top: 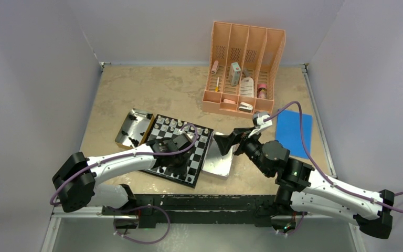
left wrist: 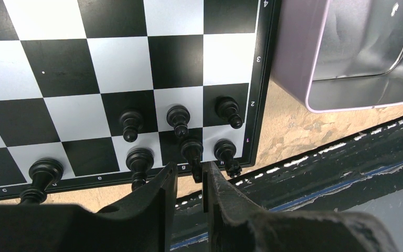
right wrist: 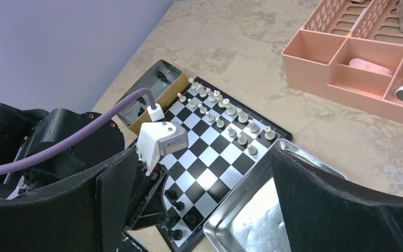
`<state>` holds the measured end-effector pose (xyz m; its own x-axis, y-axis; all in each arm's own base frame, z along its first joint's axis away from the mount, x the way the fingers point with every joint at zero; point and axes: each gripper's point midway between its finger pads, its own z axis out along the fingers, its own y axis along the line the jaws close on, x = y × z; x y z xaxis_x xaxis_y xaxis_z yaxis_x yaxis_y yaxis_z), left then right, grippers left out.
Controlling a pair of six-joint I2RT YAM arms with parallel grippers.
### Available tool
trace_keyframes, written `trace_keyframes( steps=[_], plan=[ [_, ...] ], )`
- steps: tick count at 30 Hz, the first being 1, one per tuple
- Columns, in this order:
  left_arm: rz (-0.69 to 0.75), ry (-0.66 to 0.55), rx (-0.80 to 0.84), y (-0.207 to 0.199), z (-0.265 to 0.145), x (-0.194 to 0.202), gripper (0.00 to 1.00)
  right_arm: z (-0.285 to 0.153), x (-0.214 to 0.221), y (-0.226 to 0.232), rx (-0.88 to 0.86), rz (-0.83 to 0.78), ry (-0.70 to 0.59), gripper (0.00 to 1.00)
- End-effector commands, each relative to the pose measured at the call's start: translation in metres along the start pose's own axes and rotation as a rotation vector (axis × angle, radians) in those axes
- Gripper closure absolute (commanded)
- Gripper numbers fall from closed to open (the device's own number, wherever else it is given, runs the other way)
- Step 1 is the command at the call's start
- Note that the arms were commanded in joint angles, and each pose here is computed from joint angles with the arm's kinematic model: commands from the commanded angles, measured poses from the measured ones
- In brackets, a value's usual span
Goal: Set up the chess pieces on the board
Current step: Place the chess piece on the chessboard.
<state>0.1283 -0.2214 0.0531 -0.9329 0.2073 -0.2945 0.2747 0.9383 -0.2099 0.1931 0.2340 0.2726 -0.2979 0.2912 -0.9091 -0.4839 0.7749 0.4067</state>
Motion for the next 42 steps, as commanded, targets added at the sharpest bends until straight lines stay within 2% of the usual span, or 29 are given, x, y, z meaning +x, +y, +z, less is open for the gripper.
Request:
trace_keyframes(
  steps=[1,34,42],
  plan=[
    [-0.017,-0.018,-0.006,0.002,-0.002,-0.001,0.77,0.001,-0.019,0.005,-0.004,0.040,-0.066,0.01],
    [-0.016,-0.014,-0.022,0.001,-0.002,0.000,0.79,0.003,-0.015,0.006,-0.012,0.048,-0.059,0.01],
    [-0.019,-0.076,0.009,-0.009,-0.009,-0.017,0.71,0.002,-0.015,0.006,-0.012,0.048,-0.061,0.01]
  ],
)
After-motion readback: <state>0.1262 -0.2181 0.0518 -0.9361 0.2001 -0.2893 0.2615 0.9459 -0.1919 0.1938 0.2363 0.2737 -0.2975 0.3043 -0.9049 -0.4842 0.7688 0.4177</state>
